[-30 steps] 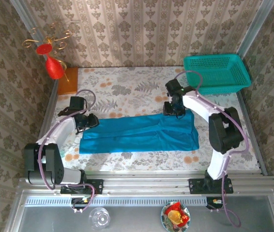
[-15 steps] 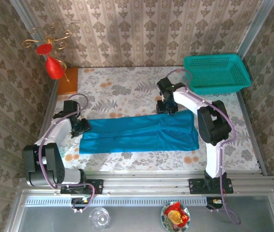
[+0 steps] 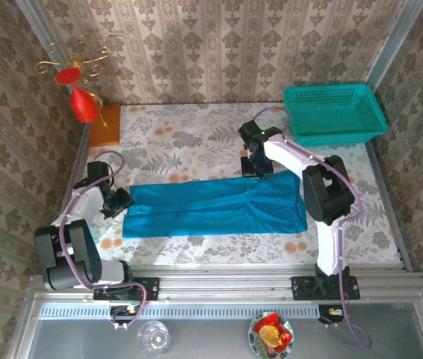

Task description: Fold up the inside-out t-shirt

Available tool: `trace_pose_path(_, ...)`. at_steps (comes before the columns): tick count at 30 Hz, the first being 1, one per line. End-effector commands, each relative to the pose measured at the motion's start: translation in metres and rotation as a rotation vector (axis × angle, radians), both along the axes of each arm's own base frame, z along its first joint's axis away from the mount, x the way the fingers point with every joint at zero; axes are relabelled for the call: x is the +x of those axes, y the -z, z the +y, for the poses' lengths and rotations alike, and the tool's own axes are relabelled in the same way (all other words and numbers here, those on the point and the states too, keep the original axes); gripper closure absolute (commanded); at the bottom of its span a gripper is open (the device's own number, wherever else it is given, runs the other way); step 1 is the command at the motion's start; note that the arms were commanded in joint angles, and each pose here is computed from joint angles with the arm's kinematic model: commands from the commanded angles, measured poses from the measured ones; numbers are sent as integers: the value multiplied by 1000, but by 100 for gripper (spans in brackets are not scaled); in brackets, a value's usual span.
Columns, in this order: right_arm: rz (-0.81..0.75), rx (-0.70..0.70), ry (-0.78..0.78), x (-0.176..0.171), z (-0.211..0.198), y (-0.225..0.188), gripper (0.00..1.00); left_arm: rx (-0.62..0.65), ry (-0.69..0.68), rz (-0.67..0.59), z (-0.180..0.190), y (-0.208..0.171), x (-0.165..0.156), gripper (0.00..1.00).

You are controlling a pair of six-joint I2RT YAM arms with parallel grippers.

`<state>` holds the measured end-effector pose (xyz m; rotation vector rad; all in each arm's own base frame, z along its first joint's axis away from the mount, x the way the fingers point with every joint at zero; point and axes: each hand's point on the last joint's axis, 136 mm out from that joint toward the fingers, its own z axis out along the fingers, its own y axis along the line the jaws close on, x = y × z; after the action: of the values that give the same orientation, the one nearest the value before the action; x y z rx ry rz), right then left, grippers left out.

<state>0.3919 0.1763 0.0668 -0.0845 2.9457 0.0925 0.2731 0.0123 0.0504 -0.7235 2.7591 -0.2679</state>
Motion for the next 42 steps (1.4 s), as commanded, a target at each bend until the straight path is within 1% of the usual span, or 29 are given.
trace_pose_path(1, -25, -36, 19, -27, -14, -37, 100, -27, -17, -20, -2, -6, 0, 61)
trace_pose_path(6, -34, -56, 75, -75, -25, -47, 100, -26, -21, -33, -2, -12, 2, 61)
trace_pose_path(12, -20, -66, 159, -143, -24, -30, 99, -36, -19, -42, -4, -15, 5, 61)
trace_pose_path(13, -12, -63, 175, -153, -21, -24, 96, -35, -16, -41, -4, -14, 5, 61)
trace_pose_path(14, -5, -67, 191, -163, -20, -20, 87, -34, -15, -39, -4, -14, 5, 61)
trace_pose_path(16, 7, -78, 210, -177, -18, -17, 81, -30, -13, -31, -3, -12, 4, 61)
trace_pose_path(18, -2, -86, 223, -182, -19, -21, 73, -31, -10, -22, -3, -10, 4, 61)
trace_pose_path(20, -33, -77, 218, -178, -21, -31, 66, -37, -6, -19, -4, -9, 4, 62)
trace_pose_path(22, -62, -78, 209, -169, -26, -39, 63, -37, 4, -21, -7, -10, 4, 62)
trace_pose_path(26, -71, -75, 170, -136, -32, -42, 56, -33, 24, -22, -12, -13, 4, 62)
trace_pose_path(28, -71, -131, 142, -117, -39, -41, 53, -29, 35, -21, -15, -14, 4, 62)
trace_pose_path(31, -37, -285, 121, -93, -59, -36, 45, -25, 41, -13, -18, -16, 2, 62)
trace_pose_path(33, -23, -355, 117, -80, -69, -31, 41, -18, 39, -16, -18, -18, 1, 62)
trace_pose_path(35, -5, -361, 118, -70, -73, -22, 40, -12, 35, -23, -18, -19, 0, 62)
trace_pose_path(38, 18, -335, 123, -59, -72, -6, 40, -14, 34, -24, -18, -19, -1, 62)
trace_pose_path(42, 73, -303, 108, -55, -68, 18, 39, -15, 37, -21, -19, -18, -1, 62)
